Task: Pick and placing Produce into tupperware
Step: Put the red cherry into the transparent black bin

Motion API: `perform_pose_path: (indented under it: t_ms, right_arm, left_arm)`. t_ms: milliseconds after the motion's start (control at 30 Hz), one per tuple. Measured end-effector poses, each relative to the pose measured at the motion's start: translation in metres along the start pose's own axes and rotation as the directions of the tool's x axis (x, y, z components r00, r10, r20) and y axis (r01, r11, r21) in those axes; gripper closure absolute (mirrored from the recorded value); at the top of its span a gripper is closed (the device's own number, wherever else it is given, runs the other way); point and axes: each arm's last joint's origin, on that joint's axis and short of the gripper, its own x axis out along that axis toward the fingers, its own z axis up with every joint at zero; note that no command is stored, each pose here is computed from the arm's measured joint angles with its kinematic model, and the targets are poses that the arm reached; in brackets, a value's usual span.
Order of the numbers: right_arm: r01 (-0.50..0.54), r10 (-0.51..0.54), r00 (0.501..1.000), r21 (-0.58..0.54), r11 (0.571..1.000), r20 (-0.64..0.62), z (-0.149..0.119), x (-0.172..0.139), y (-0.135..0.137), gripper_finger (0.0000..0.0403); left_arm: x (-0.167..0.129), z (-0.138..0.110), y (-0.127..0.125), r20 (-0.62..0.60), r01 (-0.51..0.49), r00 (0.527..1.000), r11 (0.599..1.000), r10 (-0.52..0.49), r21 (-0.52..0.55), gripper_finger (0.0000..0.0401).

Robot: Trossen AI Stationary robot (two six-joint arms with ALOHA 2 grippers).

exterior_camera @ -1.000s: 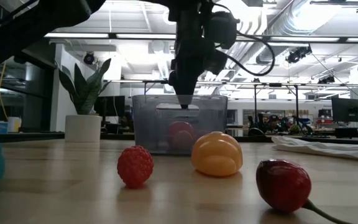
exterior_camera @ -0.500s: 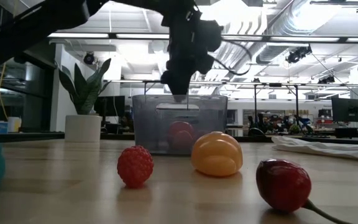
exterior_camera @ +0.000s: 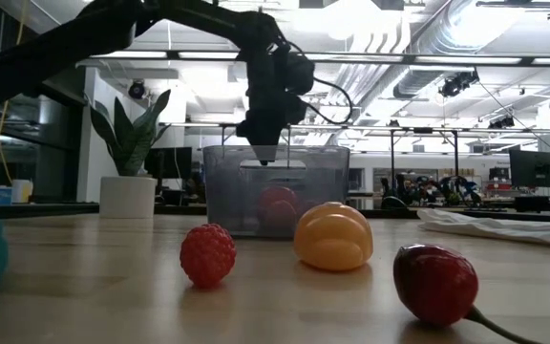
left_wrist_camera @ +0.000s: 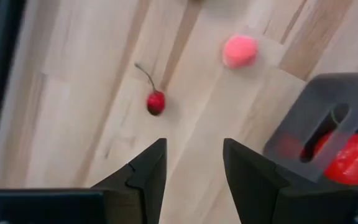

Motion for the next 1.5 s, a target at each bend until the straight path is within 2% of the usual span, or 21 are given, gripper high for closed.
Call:
perform_pose_path:
  t_ms: [300, 633, 867, 1067, 1500]
  right_arm:
    - [0.000, 0.000, 1.000, 0.036, 0.999, 0.000, 0.000, 0.000, 0.000, 0.0263]
    - [0.035, -0.036, 0.999, 0.050, 0.998, 0.003, 0.000, 0.000, -0.001, 0.0263]
    - [0.048, -0.049, 0.999, 0.053, 0.997, 0.004, 0.000, 0.000, -0.001, 0.0263]
    - [0.048, -0.049, 0.999, 0.051, 0.998, 0.004, 0.000, 0.000, -0.001, 0.0263]
    - [0.049, -0.049, 0.999, 0.042, 0.998, 0.004, 0.000, 0.000, -0.001, 0.0263]
  left_arm:
    - [0.006, 0.003, 0.024, 0.017, 0.003, 1.000, 0.997, -0.005, 0.081, 0.0256]
    - [0.029, 0.005, 0.046, -0.018, 0.040, 0.999, 0.998, -0.039, 0.044, 0.0256]
    - [0.045, 0.008, 0.046, -0.041, 0.052, 0.998, 0.994, -0.049, 0.096, 0.0256]
    - [0.057, 0.008, 0.047, -0.078, 0.054, 0.996, 0.994, -0.047, 0.093, 0.0256]
    - [0.060, 0.010, 0.049, -0.072, 0.033, 0.997, 0.995, -0.026, 0.096, 0.0256]
